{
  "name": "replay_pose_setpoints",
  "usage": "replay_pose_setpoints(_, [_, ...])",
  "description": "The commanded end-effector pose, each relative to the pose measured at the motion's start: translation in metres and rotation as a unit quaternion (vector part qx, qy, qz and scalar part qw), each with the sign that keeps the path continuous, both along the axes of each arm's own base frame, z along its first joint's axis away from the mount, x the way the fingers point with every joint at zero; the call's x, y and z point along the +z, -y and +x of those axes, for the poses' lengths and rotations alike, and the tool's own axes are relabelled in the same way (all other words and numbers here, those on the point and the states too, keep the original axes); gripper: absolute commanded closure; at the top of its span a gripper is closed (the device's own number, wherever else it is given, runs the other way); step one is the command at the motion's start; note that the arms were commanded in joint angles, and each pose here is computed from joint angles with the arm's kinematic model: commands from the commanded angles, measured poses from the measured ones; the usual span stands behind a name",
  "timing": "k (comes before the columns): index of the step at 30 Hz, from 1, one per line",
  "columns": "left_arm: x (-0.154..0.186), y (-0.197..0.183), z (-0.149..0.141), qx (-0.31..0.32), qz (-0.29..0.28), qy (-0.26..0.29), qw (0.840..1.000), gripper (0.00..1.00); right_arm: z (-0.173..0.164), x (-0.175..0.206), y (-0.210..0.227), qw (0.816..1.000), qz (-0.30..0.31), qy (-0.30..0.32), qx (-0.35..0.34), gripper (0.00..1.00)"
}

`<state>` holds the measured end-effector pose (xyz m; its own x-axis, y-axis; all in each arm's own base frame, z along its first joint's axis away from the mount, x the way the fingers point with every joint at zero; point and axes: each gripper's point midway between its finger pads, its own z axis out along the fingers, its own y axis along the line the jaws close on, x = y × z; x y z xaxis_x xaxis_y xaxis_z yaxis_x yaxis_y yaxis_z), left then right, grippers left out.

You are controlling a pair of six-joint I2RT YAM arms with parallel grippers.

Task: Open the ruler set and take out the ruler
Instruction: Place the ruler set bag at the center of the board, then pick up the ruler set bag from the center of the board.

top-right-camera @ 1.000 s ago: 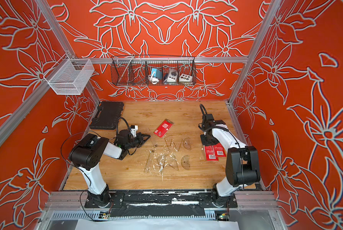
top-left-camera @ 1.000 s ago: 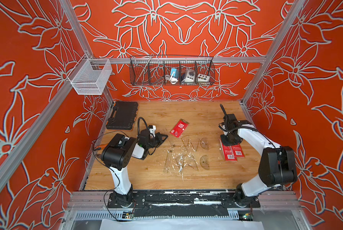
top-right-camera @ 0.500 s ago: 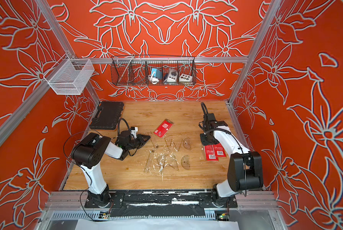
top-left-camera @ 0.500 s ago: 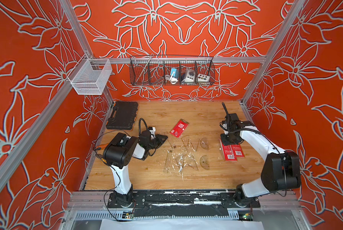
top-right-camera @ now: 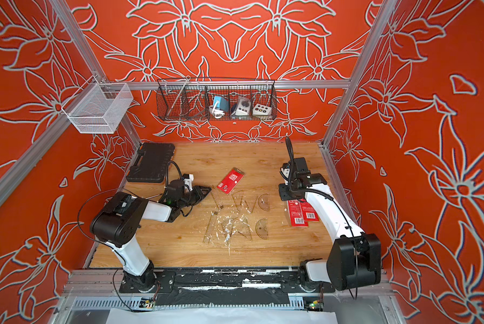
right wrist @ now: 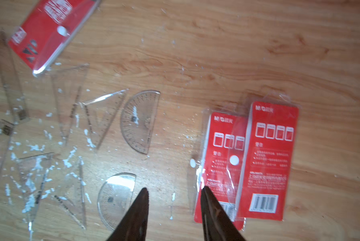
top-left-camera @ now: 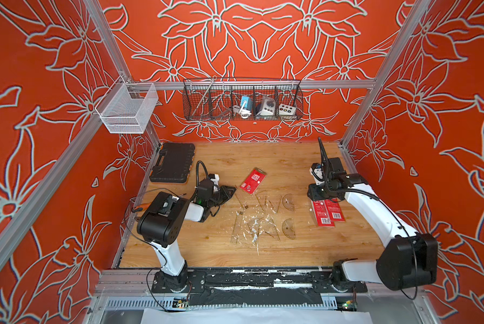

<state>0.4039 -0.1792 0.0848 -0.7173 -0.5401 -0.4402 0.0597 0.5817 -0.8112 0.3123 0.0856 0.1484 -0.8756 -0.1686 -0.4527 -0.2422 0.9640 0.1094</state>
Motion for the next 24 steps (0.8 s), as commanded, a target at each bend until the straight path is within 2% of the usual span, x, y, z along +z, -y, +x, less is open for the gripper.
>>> replay_pose_setpoints(1, [0.024,0.000,0.017,-0.005,0.087,0.056,0.995,0.72,0.008,0.009,-0.030,0.998,0.052,0.019,0.015,0.57])
replay_pose_setpoints(5, [0.029,0.006,0.039,-0.027,0.140,0.075,0.987,0.72,0.020,0.014,-0.060,0.996,0.072,0.037,0.024,0.56])
replay_pose_setpoints(11, [0.015,0.023,0.066,-0.073,0.182,0.080,0.977,0.74,0.053,0.016,-0.095,0.993,0.109,0.053,0.009,0.56])
replay_pose_setpoints(17, [-0.004,0.037,0.079,-0.101,0.227,0.078,0.965,0.78,0.088,-0.001,-0.115,0.994,0.104,0.039,-0.016,0.55])
replay_pose_setpoints(24, [-0.025,0.043,0.090,-0.121,0.270,0.060,0.953,0.78,0.118,-0.032,-0.143,0.994,0.107,0.013,-0.031,0.55])
